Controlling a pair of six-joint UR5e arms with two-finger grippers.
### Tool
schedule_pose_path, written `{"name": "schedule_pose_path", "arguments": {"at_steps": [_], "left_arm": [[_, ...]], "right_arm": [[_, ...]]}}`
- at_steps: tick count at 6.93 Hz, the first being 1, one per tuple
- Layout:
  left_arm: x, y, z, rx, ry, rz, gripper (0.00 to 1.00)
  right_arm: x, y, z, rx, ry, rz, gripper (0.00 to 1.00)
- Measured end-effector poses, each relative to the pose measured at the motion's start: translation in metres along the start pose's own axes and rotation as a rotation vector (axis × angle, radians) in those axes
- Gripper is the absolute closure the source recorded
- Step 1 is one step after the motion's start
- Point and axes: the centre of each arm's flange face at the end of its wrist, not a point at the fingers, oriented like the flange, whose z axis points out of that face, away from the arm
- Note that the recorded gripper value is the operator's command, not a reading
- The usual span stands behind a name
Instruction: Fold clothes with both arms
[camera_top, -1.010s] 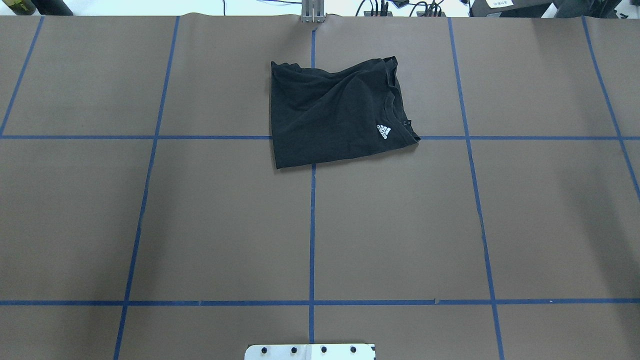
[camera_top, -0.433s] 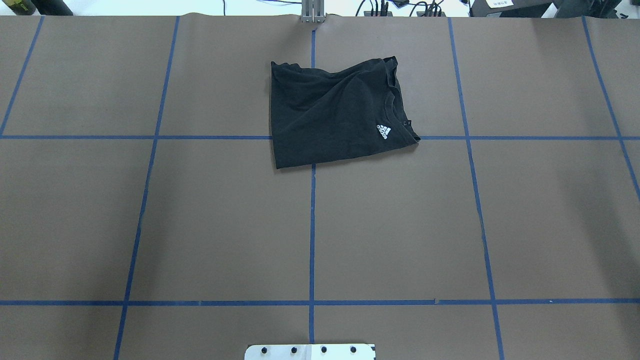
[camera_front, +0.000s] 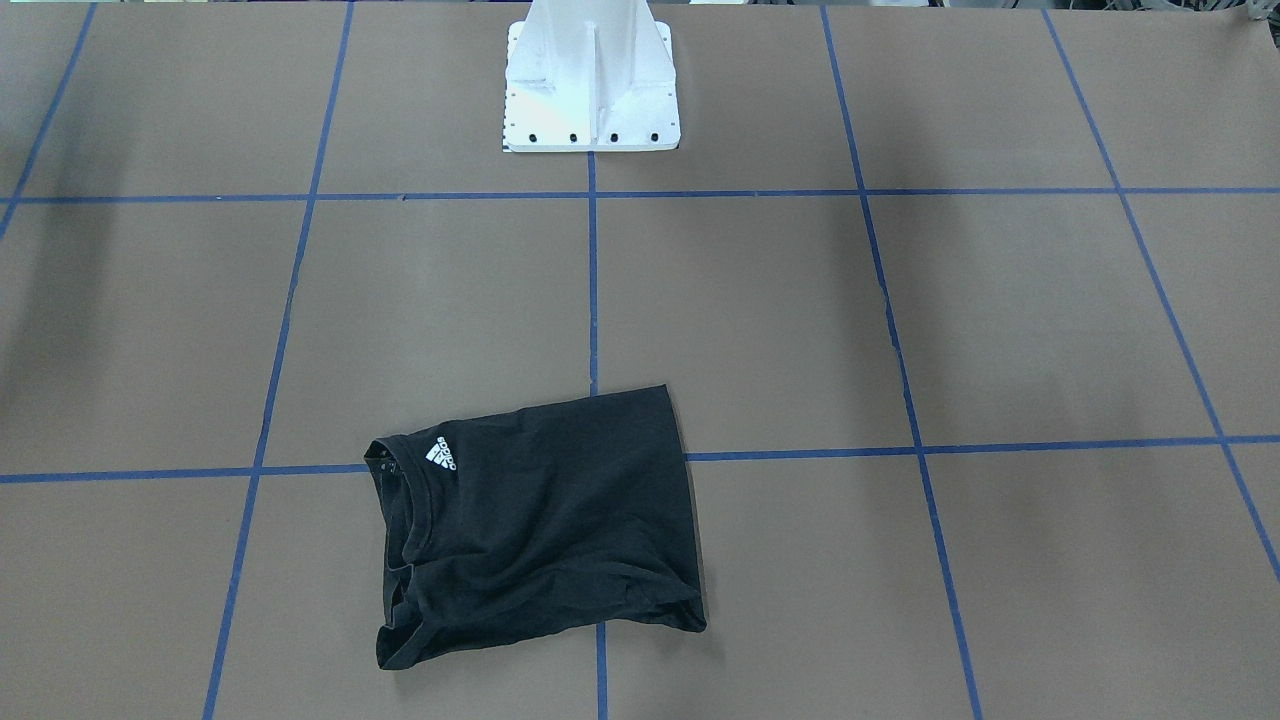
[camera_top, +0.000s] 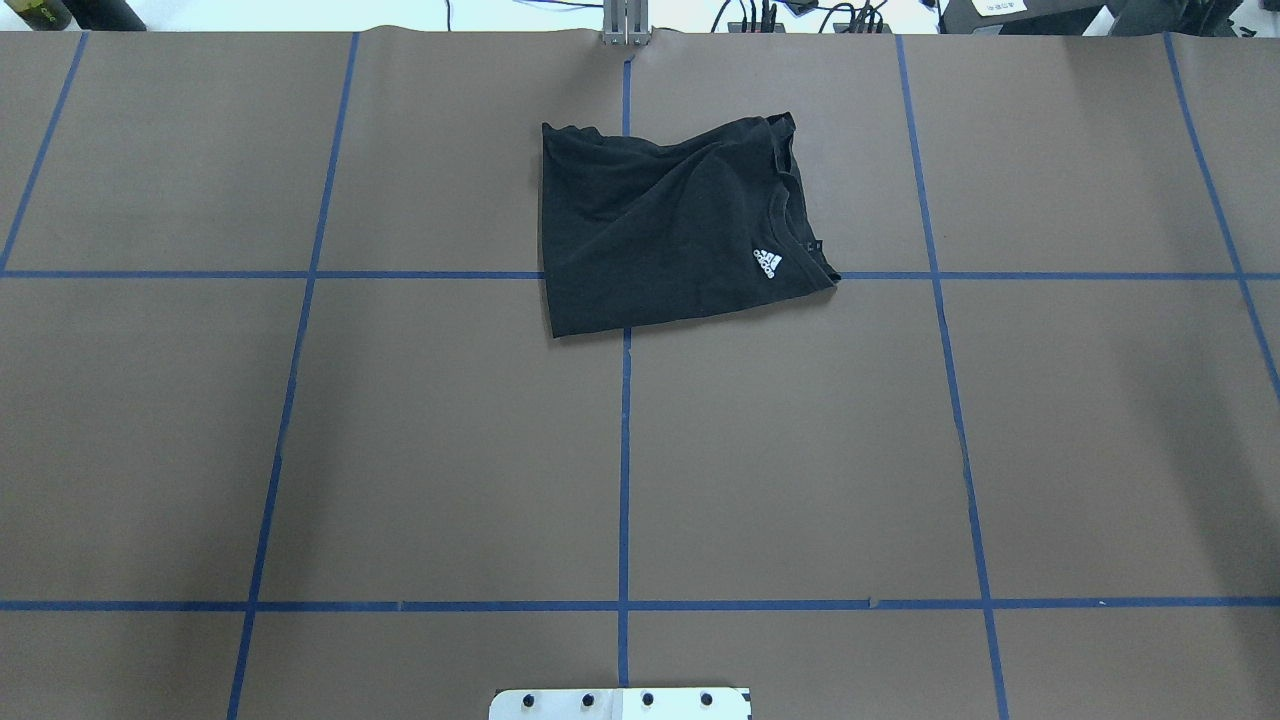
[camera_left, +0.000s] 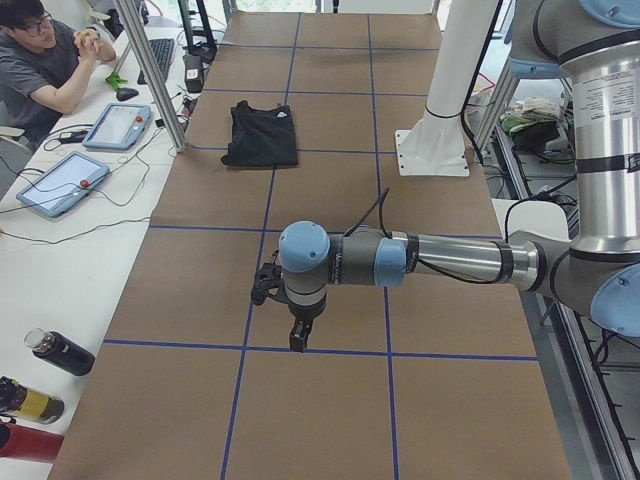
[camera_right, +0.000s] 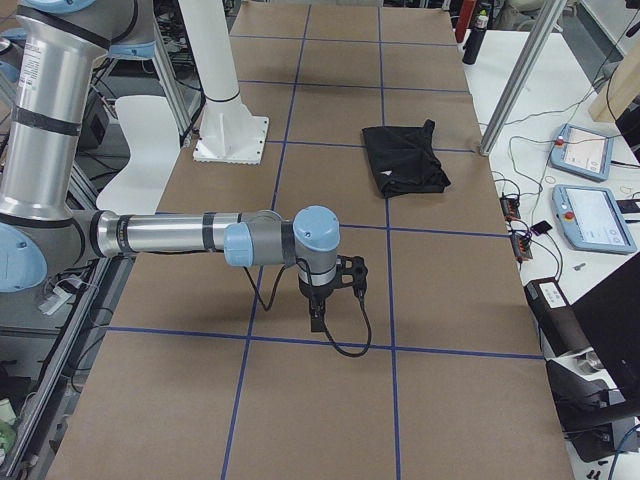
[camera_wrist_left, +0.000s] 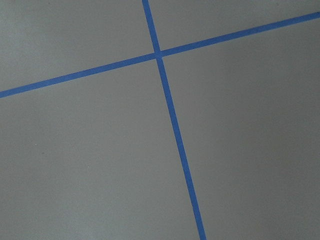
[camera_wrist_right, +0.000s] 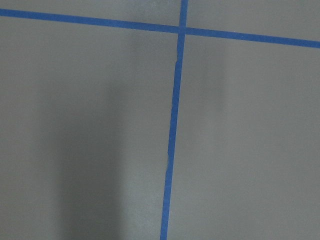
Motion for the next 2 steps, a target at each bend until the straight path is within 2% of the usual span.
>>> {"name": "schedule_pose_path", "arguments": {"at_steps": [2], "left_arm": [[-0.0001, 0.0004, 0.0002, -0.001, 0.0, -0.001, 0.0]], "right_arm": [[0.0005, 0.0015, 0.0006, -0.001, 0.0, 0.001, 0.0]]}}
